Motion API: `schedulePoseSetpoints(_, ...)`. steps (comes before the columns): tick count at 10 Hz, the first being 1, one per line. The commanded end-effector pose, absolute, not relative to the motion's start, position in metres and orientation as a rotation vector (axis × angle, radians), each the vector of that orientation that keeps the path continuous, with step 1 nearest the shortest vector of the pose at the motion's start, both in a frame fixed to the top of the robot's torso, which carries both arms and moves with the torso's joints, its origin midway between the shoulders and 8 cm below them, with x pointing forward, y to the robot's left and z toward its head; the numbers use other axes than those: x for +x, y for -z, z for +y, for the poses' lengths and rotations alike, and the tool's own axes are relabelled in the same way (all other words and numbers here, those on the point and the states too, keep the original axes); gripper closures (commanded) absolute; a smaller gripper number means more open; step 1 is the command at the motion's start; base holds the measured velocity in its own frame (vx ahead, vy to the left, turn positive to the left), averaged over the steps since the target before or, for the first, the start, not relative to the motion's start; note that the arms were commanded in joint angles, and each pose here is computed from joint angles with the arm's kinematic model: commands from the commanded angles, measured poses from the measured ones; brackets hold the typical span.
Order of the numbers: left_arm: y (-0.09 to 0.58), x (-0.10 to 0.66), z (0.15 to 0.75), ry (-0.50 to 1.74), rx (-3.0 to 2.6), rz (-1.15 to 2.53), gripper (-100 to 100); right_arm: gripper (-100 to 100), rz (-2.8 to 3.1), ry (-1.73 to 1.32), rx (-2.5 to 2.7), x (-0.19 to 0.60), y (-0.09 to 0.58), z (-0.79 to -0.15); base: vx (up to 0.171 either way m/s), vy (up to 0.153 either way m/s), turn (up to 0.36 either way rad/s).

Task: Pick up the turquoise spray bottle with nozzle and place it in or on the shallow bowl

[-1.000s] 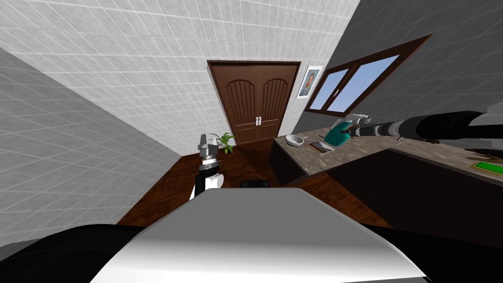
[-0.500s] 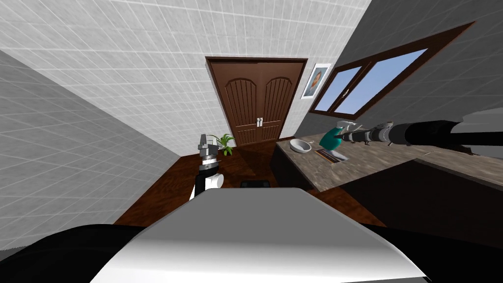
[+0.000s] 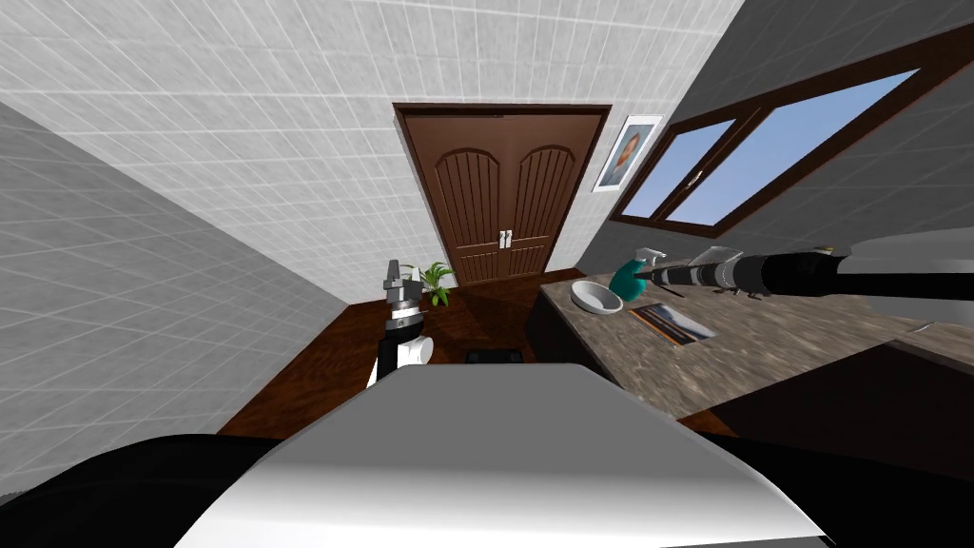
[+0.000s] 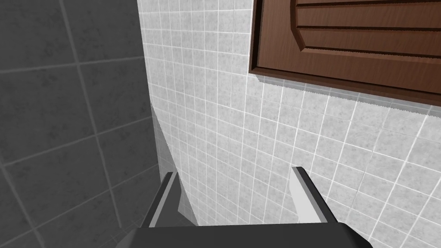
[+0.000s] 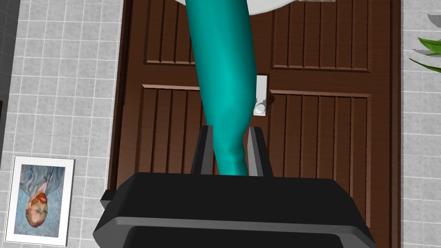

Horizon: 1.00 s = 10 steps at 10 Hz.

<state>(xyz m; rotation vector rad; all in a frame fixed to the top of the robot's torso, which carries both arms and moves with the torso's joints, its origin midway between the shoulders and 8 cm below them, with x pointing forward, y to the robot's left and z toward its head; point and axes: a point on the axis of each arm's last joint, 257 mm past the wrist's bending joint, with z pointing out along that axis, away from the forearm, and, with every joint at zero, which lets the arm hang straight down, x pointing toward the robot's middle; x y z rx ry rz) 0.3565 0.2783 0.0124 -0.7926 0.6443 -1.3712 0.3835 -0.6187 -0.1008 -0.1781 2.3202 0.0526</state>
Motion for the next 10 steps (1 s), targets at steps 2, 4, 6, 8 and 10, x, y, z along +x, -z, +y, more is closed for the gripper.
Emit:
schedulePoseSetpoints(2, -0.012, 0.357, 0.278, 1.371, -0.792, 0.644, 0, -100, 2.321, -0.058, -0.180, 0.383, 0.102, -0.617, 0.053, -0.006, 0.013)
schedulePoseSetpoints(4, -0.012, 0.357, 0.278, 1.372, -0.792, 0.644, 0, -100, 2.321, -0.058, -0.180, 0.383, 0.102, -0.617, 0.005, -0.001, 0.001)
schedulePoseSetpoints(6, -0.012, 0.357, 0.278, 1.372, -0.792, 0.644, 0, -100, 2.321, -0.058, -0.180, 0.383, 0.102, -0.617, 0.000, 0.000, 0.000)
schedulePoseSetpoints(8, -0.012, 0.357, 0.278, 1.372, -0.792, 0.644, 0, -100, 2.315, -0.116, -0.224, 0.381, 0.118, -0.607, 0.041, 0.010, 0.193)
schedulePoseSetpoints(10, -0.012, 0.357, 0.278, 1.371, -0.793, 0.644, 0, -100, 2.310, -0.222, -0.208, 0.379, 0.142, -0.587, 0.084, -0.003, 0.068)
